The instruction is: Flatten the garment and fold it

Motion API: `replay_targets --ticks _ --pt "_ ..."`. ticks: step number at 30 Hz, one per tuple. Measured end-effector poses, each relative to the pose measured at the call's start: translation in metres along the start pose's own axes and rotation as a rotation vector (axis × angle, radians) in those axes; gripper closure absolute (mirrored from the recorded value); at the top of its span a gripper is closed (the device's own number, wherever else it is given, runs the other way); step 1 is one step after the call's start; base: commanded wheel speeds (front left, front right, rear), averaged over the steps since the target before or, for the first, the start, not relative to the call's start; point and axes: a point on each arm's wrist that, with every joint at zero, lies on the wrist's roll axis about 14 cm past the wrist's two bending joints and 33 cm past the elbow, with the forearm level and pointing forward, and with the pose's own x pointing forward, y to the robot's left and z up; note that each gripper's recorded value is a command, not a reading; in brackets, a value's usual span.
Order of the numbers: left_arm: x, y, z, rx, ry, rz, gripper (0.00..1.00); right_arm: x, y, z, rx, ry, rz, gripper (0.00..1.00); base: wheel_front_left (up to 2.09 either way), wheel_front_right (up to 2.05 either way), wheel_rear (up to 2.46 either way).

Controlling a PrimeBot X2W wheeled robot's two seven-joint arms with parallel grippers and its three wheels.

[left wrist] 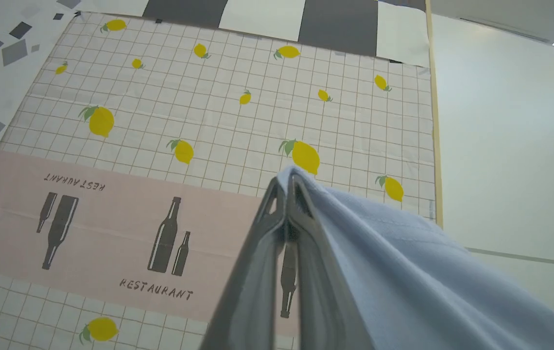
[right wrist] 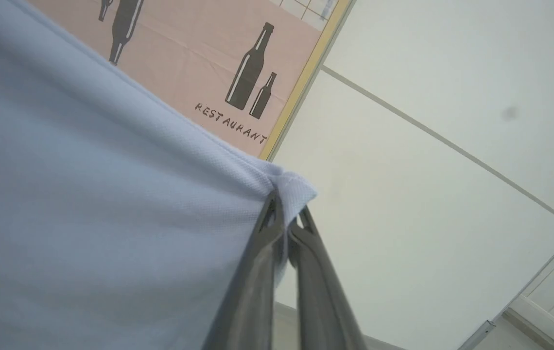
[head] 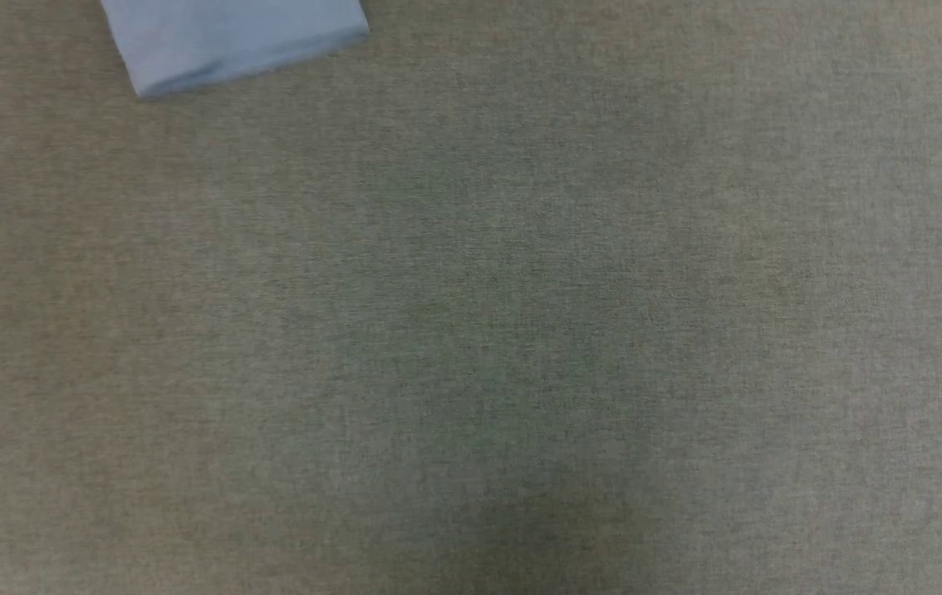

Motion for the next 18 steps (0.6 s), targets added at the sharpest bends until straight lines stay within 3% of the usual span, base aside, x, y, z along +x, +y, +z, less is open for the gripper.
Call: replay_targets --ticks 4,7,12,18 --pt "-0.005 0.004 -0.017 -0.011 0.017 -0.001 1.0 0.0 0.004 -0.011 -0.015 -0.011 0.008 1.0 0.0 0.0 0.0" --pt "-0.033 0.009 -0.057 0.019 0.166 -0.022 1.0 -0.013 0.019 -0.044 0.001 0.06 0.052 1.0 0.0 0.0 0.0" --pt "-0.135 0.024 -0.125 0.049 0.515 -0.017 1.0 -0.077 0.06 -0.125 0.089 0.27 0.17 1.0 0.0 0.0 0.0" --pt "-0.269 0.036 -0.132 0.032 0.892 0.022 1.0 -0.176 0.092 -0.174 0.256 0.48 0.251 1.0 0.0 0.0 0.0"
